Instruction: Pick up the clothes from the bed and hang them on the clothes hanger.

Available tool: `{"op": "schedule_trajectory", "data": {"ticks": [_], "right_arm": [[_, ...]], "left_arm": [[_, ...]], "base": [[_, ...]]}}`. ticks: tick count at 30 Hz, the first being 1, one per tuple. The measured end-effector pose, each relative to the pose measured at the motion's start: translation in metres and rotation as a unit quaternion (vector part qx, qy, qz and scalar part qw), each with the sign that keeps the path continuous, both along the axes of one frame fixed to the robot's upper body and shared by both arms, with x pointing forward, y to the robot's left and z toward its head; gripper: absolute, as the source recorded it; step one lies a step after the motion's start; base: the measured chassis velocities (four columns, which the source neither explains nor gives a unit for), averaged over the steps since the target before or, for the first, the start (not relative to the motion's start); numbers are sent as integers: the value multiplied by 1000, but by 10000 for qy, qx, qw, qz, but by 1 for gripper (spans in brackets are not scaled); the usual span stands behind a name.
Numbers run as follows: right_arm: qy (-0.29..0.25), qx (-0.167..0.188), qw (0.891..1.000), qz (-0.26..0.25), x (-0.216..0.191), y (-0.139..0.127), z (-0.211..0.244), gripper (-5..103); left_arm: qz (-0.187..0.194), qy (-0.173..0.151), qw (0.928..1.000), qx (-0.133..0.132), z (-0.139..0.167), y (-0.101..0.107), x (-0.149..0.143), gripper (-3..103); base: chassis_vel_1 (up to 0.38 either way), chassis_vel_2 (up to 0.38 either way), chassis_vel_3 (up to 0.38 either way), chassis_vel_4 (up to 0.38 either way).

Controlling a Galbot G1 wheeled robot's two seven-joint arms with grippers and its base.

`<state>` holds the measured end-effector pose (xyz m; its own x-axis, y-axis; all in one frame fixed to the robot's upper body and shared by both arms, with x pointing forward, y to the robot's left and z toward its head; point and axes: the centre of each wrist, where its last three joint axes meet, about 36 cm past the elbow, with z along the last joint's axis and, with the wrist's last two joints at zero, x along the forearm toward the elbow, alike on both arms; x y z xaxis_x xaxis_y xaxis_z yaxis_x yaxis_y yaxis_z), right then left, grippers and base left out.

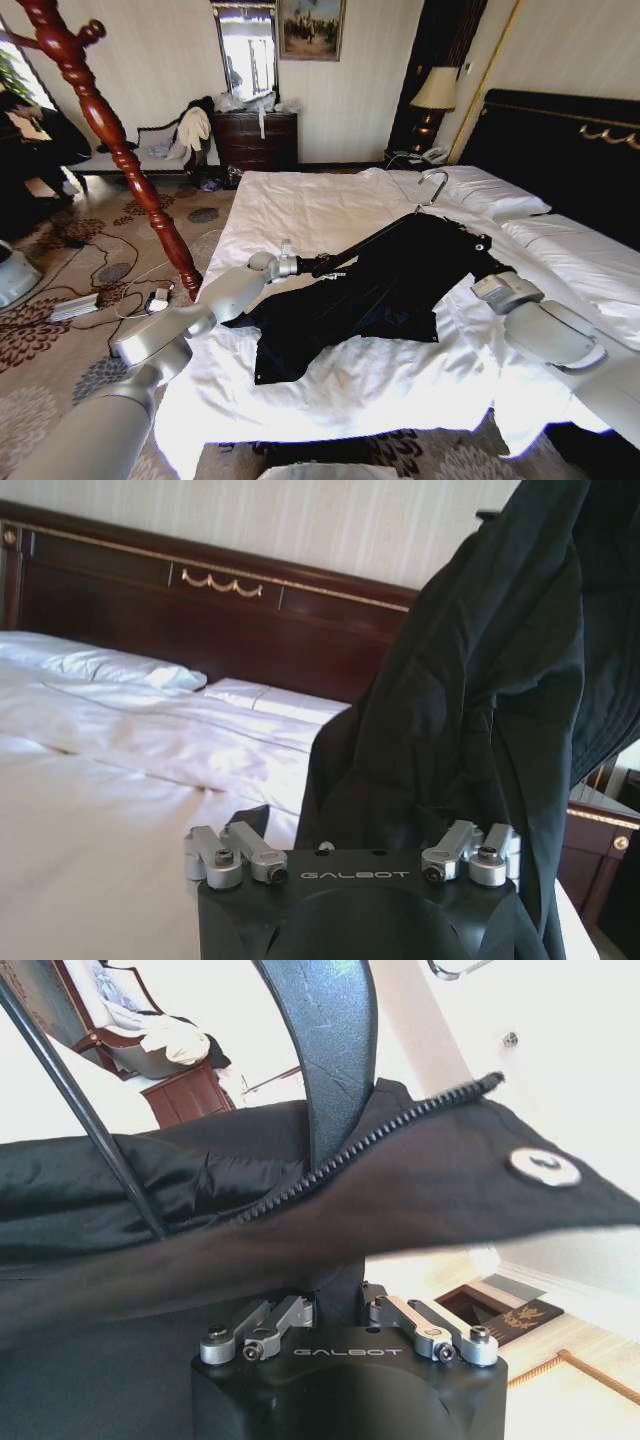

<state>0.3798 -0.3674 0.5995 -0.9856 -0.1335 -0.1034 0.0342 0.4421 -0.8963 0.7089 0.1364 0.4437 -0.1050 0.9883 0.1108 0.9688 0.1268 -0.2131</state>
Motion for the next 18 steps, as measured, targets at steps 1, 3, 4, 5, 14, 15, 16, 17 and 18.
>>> {"op": "schedule_trajectory", "data": {"ticks": [1,3,4,5,14,15,16,17,18], "right_arm": [[-4,1,10000,4,0,0,0,18],[-6,3,10000,9,0,1,1,18],[-7,3,10000,11,0,1,1,18],[-7,5,10000,12,0,1,1,18],[-15,14,10000,9,0,1,1,18],[-21,19,10000,7,0,1,2,18],[-29,25,10000,3,0,1,2,18],[-29,25,10000,3,0,1,2,18],[-36,28,10000,-2,0,0,2,18]], "left_arm": [[-27,24,10000,35,-2,-2,-1,76],[-48,41,10000,57,-3,-4,-2,70],[-83,65,9999,89,-4,-6,-3,65],[-114,82,9998,114,-6,-8,-4,59],[-155,246,9994,180,-10,-23,-7,51],[-157,265,9994,163,-11,-26,-7,52],[-152,282,9994,137,-11,-28,-7,54],[-152,282,9994,137,-11,-28,-7,54],[-142,298,9994,113,-11,-30,-7,48]], "base": [[0,0,0,0],[0,0,0,0],[0,0,0,0],[0,0,0,0],[0,0,0,0],[0,0,0,0],[0,0,0,0],[0,0,0,0],[0,0,0,0]]}}
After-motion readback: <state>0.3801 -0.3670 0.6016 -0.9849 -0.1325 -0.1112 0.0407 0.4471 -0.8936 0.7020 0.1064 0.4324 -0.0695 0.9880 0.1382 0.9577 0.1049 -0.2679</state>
